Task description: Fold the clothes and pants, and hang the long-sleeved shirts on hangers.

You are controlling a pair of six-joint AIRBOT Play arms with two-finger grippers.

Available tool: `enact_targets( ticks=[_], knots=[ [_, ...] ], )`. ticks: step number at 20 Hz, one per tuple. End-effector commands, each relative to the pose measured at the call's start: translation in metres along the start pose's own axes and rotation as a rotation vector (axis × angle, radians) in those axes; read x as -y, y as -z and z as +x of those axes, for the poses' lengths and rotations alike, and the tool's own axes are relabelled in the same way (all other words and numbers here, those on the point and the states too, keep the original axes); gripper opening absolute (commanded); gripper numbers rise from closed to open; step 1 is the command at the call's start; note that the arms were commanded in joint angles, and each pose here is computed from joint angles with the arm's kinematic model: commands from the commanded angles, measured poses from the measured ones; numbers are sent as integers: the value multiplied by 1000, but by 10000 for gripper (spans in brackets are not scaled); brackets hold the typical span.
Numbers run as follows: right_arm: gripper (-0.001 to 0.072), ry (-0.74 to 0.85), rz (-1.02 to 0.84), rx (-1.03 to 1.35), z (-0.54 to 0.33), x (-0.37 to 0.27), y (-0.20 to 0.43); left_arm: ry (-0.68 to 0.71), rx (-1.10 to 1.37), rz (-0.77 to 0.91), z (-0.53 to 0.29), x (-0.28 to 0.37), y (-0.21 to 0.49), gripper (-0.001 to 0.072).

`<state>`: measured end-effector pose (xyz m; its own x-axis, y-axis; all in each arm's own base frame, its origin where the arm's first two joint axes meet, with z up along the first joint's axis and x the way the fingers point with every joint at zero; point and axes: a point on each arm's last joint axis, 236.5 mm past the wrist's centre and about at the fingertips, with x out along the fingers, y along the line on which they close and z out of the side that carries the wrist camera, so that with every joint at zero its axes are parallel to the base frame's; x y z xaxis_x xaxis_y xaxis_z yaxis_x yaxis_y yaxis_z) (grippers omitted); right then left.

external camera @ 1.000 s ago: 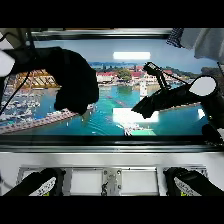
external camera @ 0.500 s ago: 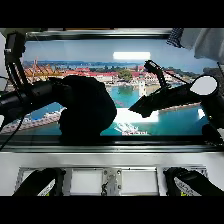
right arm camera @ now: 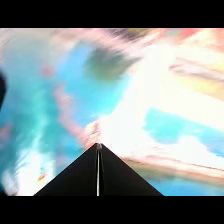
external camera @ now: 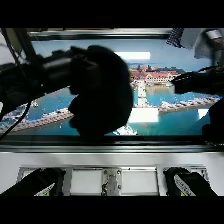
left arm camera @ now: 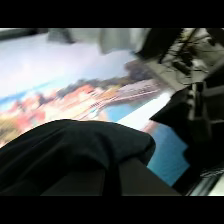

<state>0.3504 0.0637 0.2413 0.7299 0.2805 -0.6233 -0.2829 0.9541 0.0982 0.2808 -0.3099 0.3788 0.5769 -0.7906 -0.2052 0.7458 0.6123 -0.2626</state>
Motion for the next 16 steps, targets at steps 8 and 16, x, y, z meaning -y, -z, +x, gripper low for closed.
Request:
enact_targets(
  ticks=[8, 16],
  knots=[
    [34, 301, 150, 161, -70, 80, -4, -247, -627, -28, 19, -120, 170, 18],
    [664, 29, 407, -195, 66, 62, 99, -371, -817, -621, 8, -219, 343, 19]
  ],
)
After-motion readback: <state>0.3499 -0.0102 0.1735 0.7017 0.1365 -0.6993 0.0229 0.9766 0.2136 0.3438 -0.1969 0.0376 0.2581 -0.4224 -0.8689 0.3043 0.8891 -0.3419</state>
